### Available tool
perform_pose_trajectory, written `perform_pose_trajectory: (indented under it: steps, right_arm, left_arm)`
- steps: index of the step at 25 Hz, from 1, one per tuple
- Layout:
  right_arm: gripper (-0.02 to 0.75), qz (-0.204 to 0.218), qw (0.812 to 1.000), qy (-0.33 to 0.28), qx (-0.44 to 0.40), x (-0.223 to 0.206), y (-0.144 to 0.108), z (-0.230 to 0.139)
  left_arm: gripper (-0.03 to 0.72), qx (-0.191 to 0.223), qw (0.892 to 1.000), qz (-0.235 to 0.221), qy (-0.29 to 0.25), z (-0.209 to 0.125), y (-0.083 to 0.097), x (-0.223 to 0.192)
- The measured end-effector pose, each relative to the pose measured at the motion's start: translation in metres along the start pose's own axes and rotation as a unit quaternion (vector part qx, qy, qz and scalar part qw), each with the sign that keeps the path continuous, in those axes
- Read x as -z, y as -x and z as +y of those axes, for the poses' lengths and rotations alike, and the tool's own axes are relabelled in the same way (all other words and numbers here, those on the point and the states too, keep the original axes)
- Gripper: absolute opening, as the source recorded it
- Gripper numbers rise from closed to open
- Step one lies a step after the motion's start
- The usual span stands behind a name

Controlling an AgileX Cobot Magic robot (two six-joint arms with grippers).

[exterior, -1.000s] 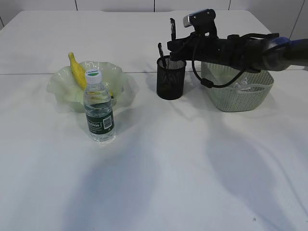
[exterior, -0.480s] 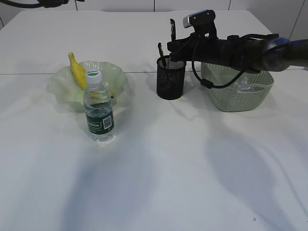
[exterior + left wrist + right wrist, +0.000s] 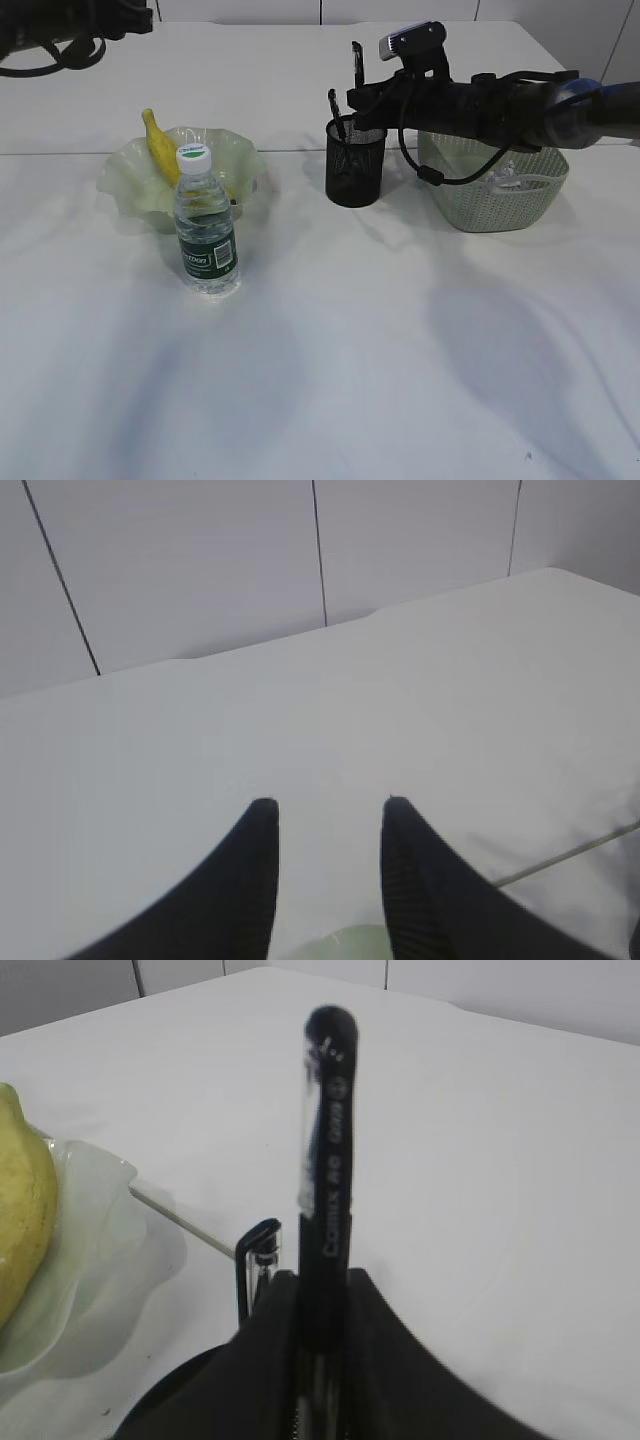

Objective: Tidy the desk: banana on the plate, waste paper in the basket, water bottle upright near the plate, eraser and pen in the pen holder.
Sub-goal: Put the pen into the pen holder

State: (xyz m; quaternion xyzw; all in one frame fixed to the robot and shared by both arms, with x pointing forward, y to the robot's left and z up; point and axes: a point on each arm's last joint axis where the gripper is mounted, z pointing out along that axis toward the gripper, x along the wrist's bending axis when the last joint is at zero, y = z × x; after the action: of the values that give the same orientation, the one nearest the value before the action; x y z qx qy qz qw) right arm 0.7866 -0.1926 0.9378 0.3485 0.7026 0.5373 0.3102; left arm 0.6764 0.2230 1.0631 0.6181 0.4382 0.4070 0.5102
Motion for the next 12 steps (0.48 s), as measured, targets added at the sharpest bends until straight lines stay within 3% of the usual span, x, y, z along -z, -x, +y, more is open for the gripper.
perform_pose_trajectory:
  steps: [4,12]
  right_arm:
    - [0.087,0.0,1.0,-0.001,0.002,0.0,0.0,0.0]
    - [0.087,0.001,1.0,-0.002,0.004,0.0,0.0,0.0]
  left_arm:
    - [0.238,0.0,1.0,0.017,0.015,-0.008,-0.002,0.002]
    - [0.239,0.0,0.992,0.114,0.058,-0.018,-0.016,0.028]
